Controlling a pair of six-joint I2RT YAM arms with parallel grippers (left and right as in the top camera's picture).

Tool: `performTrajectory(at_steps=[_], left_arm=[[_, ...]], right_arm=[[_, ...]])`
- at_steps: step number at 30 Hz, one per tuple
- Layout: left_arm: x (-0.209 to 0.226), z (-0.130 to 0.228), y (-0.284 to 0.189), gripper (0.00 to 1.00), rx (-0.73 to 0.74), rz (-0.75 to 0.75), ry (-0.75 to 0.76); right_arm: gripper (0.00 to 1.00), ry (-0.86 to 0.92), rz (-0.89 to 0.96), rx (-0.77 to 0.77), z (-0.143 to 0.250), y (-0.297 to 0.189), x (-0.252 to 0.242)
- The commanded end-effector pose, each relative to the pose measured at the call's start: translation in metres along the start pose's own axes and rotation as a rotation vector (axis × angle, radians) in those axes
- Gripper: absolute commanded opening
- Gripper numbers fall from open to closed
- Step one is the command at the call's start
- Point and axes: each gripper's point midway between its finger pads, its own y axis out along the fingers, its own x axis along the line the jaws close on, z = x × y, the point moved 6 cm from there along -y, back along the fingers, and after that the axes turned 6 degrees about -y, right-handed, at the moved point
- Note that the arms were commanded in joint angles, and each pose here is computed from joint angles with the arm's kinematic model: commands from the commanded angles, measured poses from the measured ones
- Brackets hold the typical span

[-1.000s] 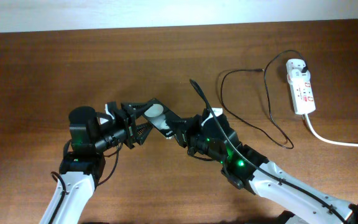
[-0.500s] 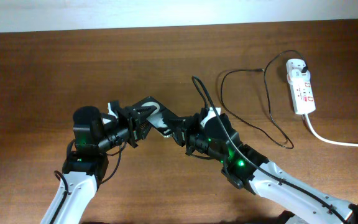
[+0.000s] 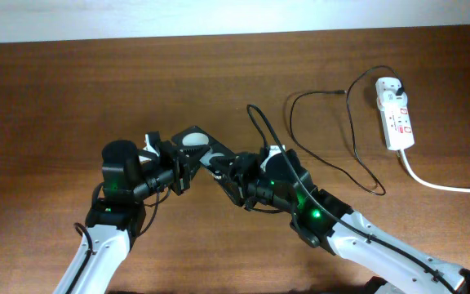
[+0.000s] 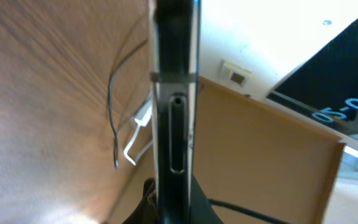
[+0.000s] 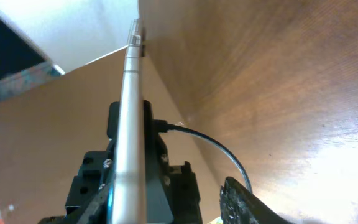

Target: Plug charger to phone and switch on socket

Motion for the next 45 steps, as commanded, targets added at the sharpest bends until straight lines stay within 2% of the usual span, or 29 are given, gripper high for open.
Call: performTrajectory(at_steps=[1, 2, 3, 4, 5, 7, 9, 12, 15, 17, 20, 23, 27, 29, 31, 36, 39, 41, 42, 45], left_arm=[[-0.011, -0.021, -0.008, 0.00, -0.142, 0.034, 0.235], [-0.005, -0.036, -0.018, 0.00, -0.189, 0.002, 0.262], [0.000, -0.042, -0.023, 0.00, -0.203, -0.023, 0.272], [0.007, -0.046, -0.028, 0.00, -0.187, -0.054, 0.305], [0.008, -0.045, -0.027, 0.00, -0.159, -0.056, 0.355], [0.012, -0.048, -0.022, 0.00, -0.127, -0.068, 0.448], [0.004, -0.050, -0.014, 0.00, -0.088, -0.014, 0.494], [-0.012, -0.066, 0.012, 0.00, 0.042, 0.004, 0.483], [-0.022, -0.067, 0.043, 0.00, 0.256, 0.020, 0.459], [-0.013, -0.055, 0.056, 0.00, 0.417, 0.025, 0.430], [-0.008, -0.034, 0.059, 0.00, 0.558, 0.066, 0.514], [-0.005, -0.023, 0.062, 0.00, 0.612, 0.075, 0.545], [-0.003, -0.017, 0.065, 0.00, 0.628, 0.071, 0.548], [-0.003, -0.017, 0.065, 0.00, 0.628, 0.071, 0.548], [-0.003, -0.017, 0.065, 0.00, 0.628, 0.070, 0.548], [-0.003, -0.017, 0.065, 0.00, 0.629, 0.071, 0.548], [-0.003, -0.017, 0.065, 0.00, 0.629, 0.069, 0.545], [-0.003, -0.017, 0.065, 0.00, 0.629, 0.069, 0.544], [-0.003, -0.017, 0.065, 0.00, 0.628, 0.068, 0.545], [-0.003, -0.017, 0.066, 0.00, 0.625, 0.067, 0.545]], right_arm=[[0.58, -0.138, 0.095, -0.035, -0.004, -0.002, -0.017], [0.71, -0.318, 0.156, -0.078, -0.011, -0.003, -0.026], [0.77, -0.385, 0.195, -0.103, -0.015, -0.005, -0.032], [0.99, -0.509, 0.304, -0.151, -0.024, -0.010, -0.047], [0.99, -0.570, 0.388, -0.152, -0.028, -0.015, -0.060], [0.99, -0.561, 0.538, -0.189, -0.035, -0.026, -0.082], [0.99, -0.559, 0.632, -0.227, -0.041, -0.036, -0.094], [0.99, -0.557, 0.754, -0.256, -0.045, -0.050, -0.110], [0.99, -0.556, 0.781, -0.258, -0.041, -0.069, -0.107], [0.99, -0.547, 0.749, -0.290, -0.037, -0.095, -0.089], [0.99, -0.511, 0.690, -0.360, -0.036, -0.142, -0.075], [0.99, -0.532, 0.702, -0.469, -0.034, -0.182, -0.076], [0.99, -0.549, 0.721, -0.545, -0.045, -0.177, -0.071], [0.96, -0.552, 0.738, -0.554, -0.055, -0.166, -0.056], [0.89, -0.497, 0.828, -0.556, -0.079, -0.154, -0.026], [0.88, -0.377, 1.012, -0.604, -0.191, -0.106, 0.034], [0.88, -0.292, 1.006, -0.677, -0.277, -0.071, 0.016], [0.88, -0.278, 0.962, -0.730, -0.315, -0.054, -0.001], [0.94, -0.287, 0.926, -0.755, -0.330, -0.042, -0.007], [0.94, -0.297, 0.896, -0.772, -0.351, -0.018, -0.027]])
